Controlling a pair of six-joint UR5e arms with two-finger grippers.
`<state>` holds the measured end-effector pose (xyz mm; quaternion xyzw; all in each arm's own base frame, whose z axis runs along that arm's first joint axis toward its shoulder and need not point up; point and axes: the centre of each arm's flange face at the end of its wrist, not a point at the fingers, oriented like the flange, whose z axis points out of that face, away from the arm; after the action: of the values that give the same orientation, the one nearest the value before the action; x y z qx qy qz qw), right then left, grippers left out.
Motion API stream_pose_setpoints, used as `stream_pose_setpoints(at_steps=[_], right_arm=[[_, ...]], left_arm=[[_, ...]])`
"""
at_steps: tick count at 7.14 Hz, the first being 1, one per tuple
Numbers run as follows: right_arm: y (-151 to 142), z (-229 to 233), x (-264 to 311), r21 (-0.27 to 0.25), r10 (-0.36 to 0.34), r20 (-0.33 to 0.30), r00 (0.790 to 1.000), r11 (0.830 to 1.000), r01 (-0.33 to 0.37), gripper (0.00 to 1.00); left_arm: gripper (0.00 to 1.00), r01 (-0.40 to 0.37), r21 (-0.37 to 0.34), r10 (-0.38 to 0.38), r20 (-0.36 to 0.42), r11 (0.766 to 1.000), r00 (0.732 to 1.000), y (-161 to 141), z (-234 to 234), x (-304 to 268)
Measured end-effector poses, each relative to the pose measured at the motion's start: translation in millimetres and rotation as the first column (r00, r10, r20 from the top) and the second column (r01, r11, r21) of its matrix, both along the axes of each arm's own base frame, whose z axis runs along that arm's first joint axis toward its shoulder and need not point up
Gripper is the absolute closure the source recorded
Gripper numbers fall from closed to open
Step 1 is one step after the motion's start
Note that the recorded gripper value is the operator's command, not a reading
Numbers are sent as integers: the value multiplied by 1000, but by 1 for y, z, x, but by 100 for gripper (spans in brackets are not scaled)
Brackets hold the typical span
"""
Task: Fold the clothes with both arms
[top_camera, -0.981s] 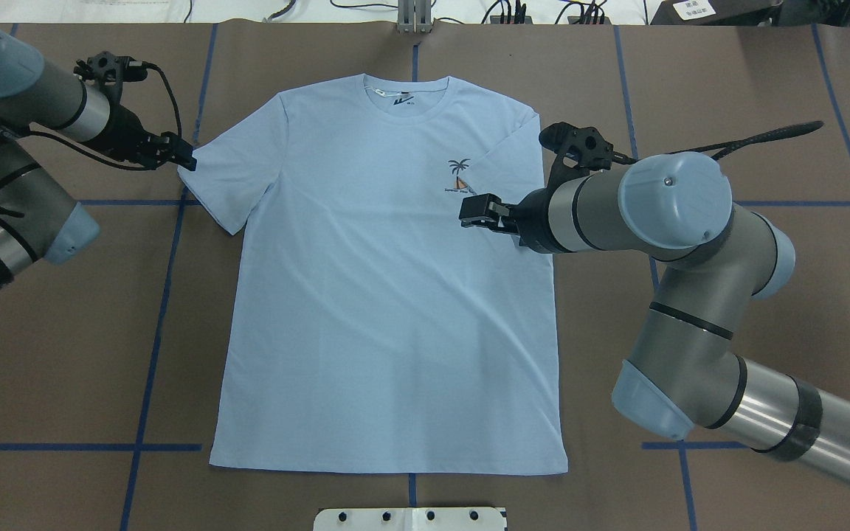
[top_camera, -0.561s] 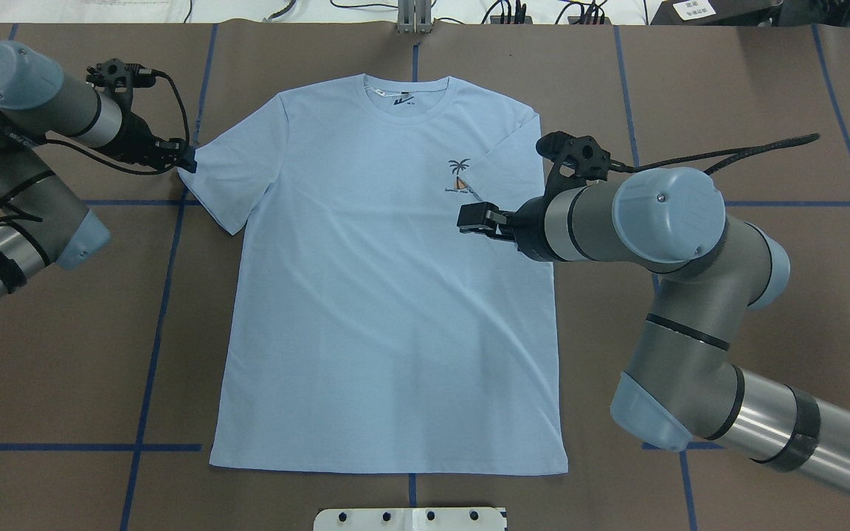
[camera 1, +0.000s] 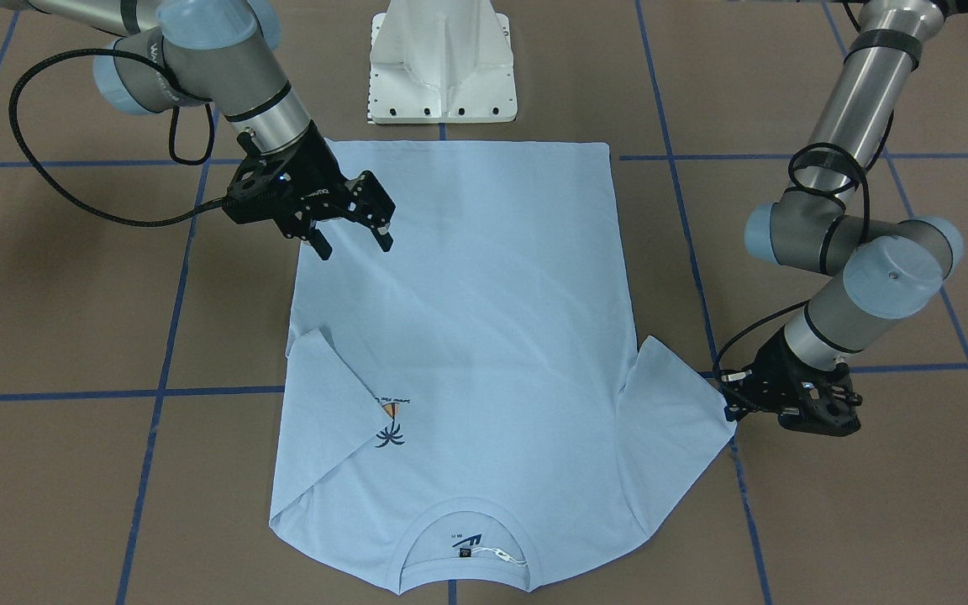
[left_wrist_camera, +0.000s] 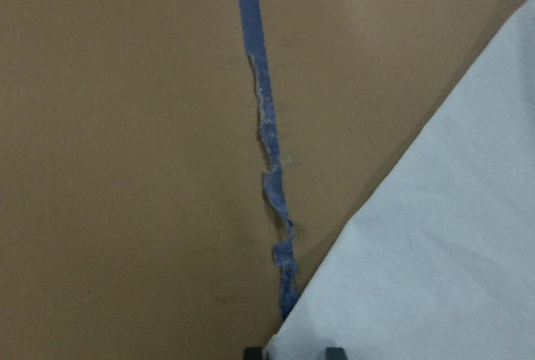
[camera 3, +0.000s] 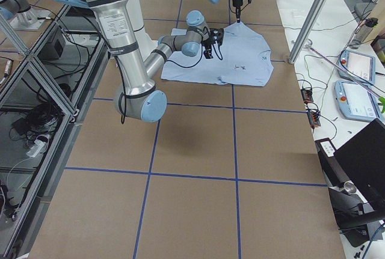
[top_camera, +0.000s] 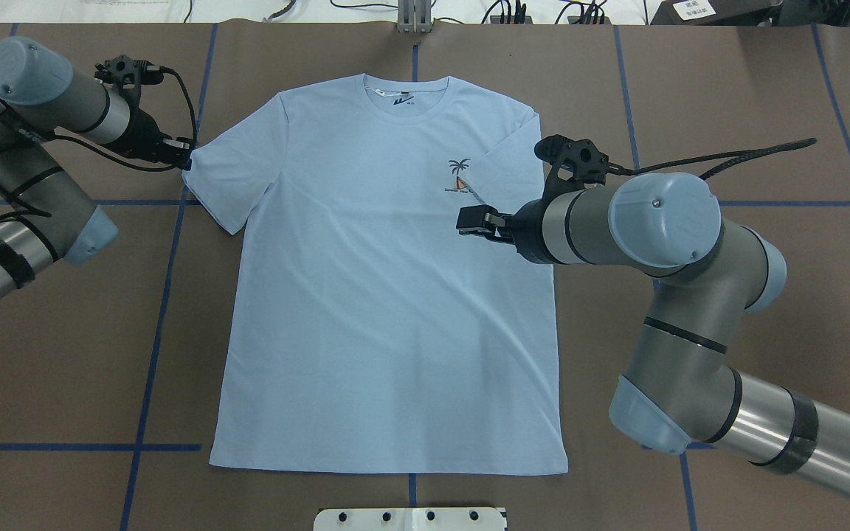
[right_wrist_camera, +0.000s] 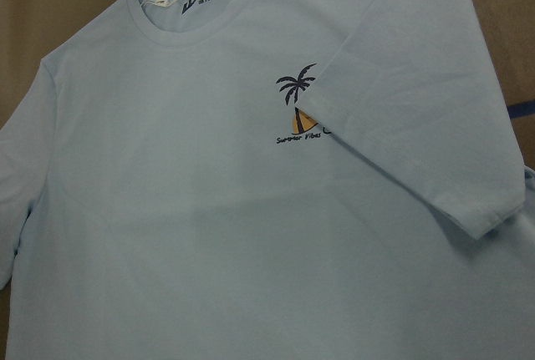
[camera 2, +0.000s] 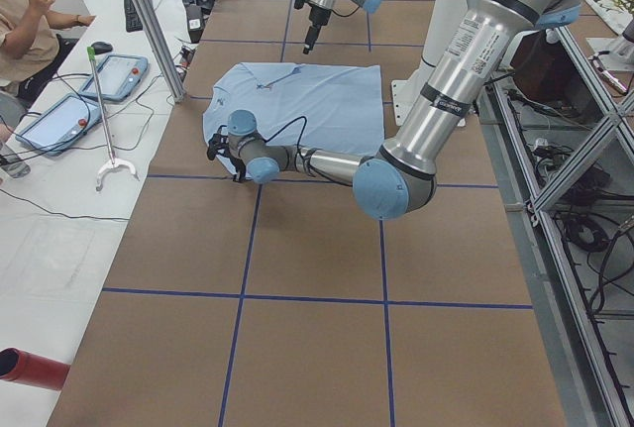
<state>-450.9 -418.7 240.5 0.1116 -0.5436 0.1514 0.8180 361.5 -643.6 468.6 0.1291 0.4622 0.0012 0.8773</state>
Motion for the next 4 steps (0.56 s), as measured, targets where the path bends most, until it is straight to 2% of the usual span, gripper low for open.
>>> stream_pose_setpoints(at_steps=[2,4], right_arm=[[4,7,-2,-4,-9,-7,1000,1000,9,0],[6,9,-3,-5,-16,-7,1000,1000,16,0]], left_arm=[[100,65,-44,-69,-121,997,990,9,-78,10],[100,53,-104,-72,-193,993,979,31,-127,57]])
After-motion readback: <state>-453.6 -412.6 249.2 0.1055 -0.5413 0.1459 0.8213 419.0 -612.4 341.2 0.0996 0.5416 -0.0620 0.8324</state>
